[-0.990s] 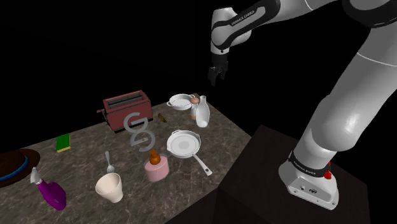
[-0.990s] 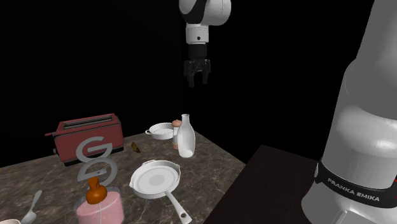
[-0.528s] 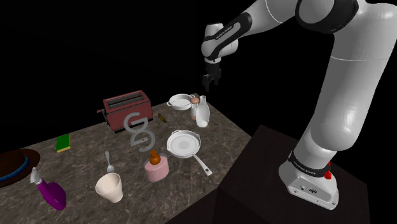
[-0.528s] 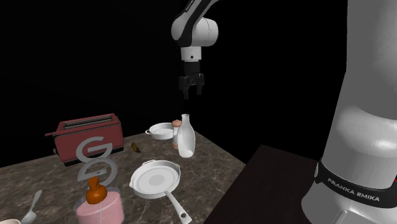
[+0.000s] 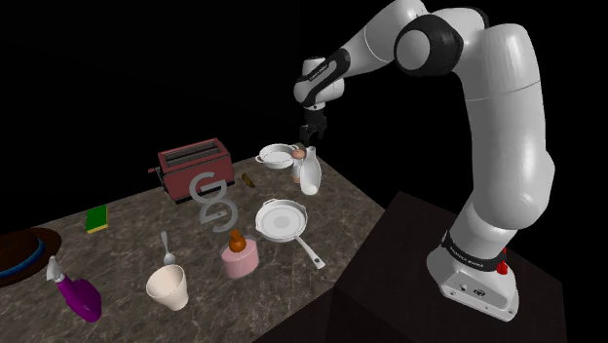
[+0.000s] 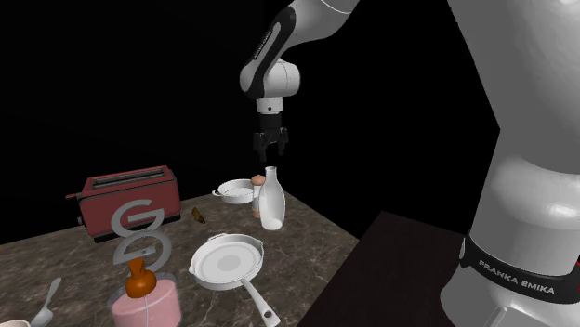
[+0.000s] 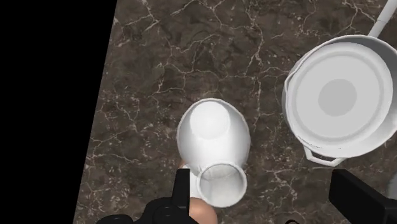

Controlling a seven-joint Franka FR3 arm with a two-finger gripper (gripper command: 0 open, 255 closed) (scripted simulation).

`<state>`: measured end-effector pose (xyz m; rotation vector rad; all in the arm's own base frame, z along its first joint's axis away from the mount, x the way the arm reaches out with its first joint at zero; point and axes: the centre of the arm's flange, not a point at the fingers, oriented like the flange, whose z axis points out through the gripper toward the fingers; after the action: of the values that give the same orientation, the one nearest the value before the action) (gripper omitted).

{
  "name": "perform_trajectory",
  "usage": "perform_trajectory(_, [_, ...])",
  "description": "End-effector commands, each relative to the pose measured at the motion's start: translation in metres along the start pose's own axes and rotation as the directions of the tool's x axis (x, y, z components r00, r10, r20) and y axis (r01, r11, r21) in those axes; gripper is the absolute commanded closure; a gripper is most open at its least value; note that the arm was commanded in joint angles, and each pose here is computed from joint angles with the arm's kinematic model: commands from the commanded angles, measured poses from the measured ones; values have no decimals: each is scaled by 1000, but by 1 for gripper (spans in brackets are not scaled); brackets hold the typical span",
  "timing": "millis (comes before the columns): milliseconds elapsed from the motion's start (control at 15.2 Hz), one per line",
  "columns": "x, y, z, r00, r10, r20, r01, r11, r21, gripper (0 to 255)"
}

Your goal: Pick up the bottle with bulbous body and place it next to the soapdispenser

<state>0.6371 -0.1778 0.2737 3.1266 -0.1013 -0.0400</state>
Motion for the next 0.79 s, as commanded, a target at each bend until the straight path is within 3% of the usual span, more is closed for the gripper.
perform_trajectory(0, [13,8,19,1000,6,3,-6,1000,4,0])
perform_trajectory(198, [37,18,45,1000,14,8,-14,1000,8,0])
perform_trajectory(726, [36,18,85,1000,14,8,-14,1000,8,0])
